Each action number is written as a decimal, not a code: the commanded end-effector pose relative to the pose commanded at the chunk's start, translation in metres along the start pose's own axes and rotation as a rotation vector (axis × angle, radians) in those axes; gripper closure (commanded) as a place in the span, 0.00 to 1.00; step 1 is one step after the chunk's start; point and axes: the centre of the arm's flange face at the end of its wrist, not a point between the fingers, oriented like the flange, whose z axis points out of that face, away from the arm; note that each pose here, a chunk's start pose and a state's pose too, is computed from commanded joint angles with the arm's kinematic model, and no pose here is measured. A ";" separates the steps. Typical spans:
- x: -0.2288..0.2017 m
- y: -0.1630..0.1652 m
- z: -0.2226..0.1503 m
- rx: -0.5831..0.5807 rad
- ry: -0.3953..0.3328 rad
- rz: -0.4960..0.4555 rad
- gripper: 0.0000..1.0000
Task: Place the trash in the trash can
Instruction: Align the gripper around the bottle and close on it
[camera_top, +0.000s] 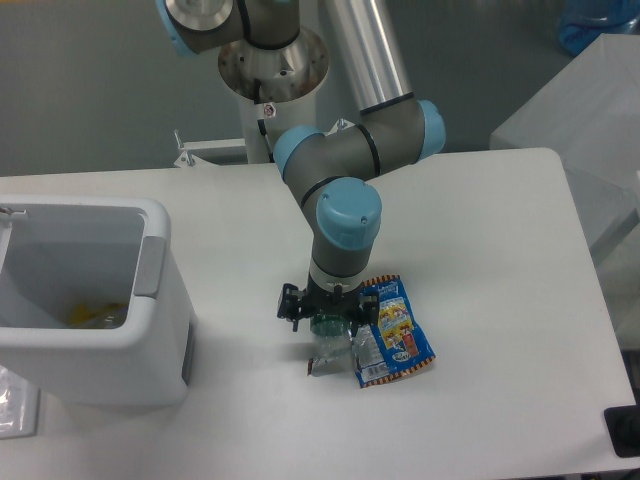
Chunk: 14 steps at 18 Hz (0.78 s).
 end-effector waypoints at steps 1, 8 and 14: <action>0.000 0.000 0.001 -0.001 -0.001 0.000 0.00; -0.006 0.002 0.020 -0.046 -0.038 -0.004 0.00; 0.001 -0.003 0.029 -0.032 -0.046 -0.005 0.00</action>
